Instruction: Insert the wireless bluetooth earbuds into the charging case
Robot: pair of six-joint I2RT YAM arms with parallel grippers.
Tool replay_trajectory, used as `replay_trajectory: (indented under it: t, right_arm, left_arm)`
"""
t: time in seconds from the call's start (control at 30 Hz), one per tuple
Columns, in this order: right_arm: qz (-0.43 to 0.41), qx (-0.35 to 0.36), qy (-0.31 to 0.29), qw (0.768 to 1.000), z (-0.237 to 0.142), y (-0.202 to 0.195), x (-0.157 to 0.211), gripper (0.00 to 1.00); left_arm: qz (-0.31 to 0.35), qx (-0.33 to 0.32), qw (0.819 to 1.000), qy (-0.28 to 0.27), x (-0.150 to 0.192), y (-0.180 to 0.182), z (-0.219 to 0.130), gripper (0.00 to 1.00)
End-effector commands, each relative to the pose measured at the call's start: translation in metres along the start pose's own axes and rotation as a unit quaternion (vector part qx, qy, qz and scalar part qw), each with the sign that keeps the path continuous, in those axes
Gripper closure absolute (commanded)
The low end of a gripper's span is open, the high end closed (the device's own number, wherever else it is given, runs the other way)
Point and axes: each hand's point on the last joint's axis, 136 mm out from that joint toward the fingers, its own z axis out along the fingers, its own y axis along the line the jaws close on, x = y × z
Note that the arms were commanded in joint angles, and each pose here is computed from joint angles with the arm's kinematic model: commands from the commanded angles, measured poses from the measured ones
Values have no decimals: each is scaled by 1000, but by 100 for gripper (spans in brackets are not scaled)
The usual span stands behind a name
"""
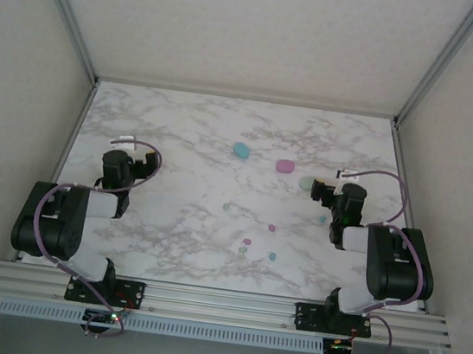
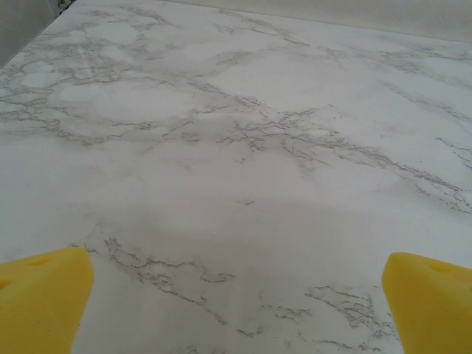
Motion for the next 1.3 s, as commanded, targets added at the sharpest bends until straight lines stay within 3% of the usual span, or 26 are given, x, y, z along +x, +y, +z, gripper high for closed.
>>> replay_trajectory:
  t: [0.0, 0.27, 0.4, 0.5, 0.63, 0.73, 0.87, 1.0, 1.17, 1.27]
  right_arm:
    - [4, -5, -13, 1000, 1, 1, -8, 1]
    - [2, -8, -12, 1000, 1, 2, -8, 1]
    - [-6, -26, -4, 1000, 1, 9, -22, 2]
    - [-2, -30, 37, 999, -1, 11, -32, 3]
    - [19, -41, 88, 995, -6, 16, -43, 4]
    - [17, -111, 125, 986, -11, 41, -54, 9]
    - [10, -208, 163, 964, -18, 74, -70, 18]
    - [-22, -262, 196, 945, -17, 94, -73, 24]
    - [-98, -280, 265, 918, -1, 108, -48, 34]
    - [-159, -298, 302, 891, 6, 119, -30, 35]
  left_arm:
    - [0, 3, 1000, -4, -1, 1, 1, 0]
    - [1, 4, 1000, -6, -3, 0, 0, 0]
    - [-17, -25, 1000, -2, -22, 11, -12, 0]
    - [-32, -37, 999, -10, -34, 16, -25, 0]
    - [-89, -109, 990, -4, -54, 39, -39, 0]
    - [-128, -119, 984, 28, -68, 39, -47, 0]
    - [-173, -45, 983, 48, -74, 14, -47, 0]
    - [-208, 75, 973, 69, -81, -30, -46, 0]
    - [-211, 160, 959, 98, -79, -65, -52, 1]
    - [-197, 181, 958, 107, -77, -74, -59, 2]
